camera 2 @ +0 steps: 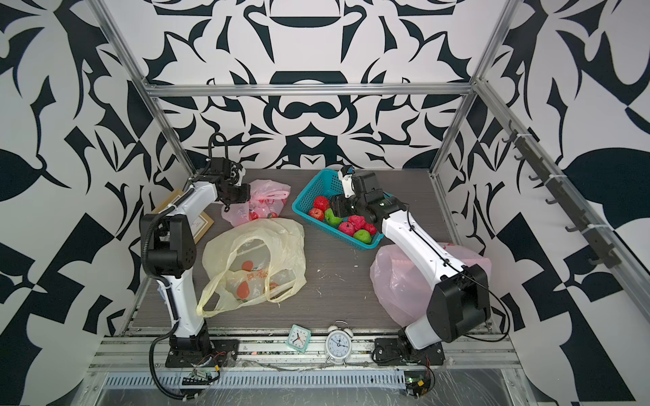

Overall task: Untie the knot of a plastic bag & take out the apple
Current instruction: Pick up the plastic bag at the center of the board, then place the plastic bag inside the plastic bag.

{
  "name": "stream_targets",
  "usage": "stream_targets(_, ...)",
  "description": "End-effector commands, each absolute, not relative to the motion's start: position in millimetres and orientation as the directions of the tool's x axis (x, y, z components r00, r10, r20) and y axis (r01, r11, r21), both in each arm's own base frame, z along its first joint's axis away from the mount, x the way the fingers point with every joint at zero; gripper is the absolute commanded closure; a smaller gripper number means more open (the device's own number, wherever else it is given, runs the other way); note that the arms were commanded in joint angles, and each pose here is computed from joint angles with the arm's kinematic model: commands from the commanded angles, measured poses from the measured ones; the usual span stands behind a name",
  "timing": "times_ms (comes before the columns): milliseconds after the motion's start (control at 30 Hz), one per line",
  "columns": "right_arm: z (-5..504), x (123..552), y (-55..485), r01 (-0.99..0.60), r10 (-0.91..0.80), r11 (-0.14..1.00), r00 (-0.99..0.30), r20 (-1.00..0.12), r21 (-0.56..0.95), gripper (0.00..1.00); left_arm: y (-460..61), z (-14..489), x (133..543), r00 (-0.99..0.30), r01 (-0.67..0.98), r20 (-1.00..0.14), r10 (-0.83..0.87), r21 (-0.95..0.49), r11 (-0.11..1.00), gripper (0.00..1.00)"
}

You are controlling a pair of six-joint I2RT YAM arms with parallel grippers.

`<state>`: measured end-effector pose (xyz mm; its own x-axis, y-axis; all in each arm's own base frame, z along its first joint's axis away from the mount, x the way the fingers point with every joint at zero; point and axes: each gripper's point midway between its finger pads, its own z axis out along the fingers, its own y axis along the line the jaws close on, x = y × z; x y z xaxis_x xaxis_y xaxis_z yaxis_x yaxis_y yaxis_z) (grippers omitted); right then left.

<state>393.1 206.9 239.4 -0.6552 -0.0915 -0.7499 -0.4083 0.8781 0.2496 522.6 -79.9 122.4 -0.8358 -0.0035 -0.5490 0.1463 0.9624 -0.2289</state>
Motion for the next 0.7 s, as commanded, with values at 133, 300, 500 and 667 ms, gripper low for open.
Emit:
stream_targets(133,249.2,395.8,208.1,-0.404,-0.056,0.876,-0.629,-0.775,0.265,0.38,-84.1,259.3,533.3,-0.628,0.233,-0.778,-0.01,-0.201,0.952,1.0)
stream_targets(300,243.0,395.1,211.1,-0.402,-0.059,0.876,-0.637,-0.769,0.265,0.38,-100.8,330.0,521.4,-0.51,0.312,-0.86,0.0,-0.185,0.932,1.0)
stream_targets(500,239.0,392.8,207.2,-0.389,-0.065,0.887,-0.639,-0.766,0.249,0.38,-146.8,405.1,480.3,-0.404,0.468,-0.912,0.071,-0.14,0.873,1.0)
stream_targets(667,244.7,387.3,193.1,-0.359,-0.074,0.911,-0.625,-0.777,0.202,0.38,-186.4,439.2,416.6,-0.375,0.609,-0.92,0.109,-0.156,0.777,1.0)
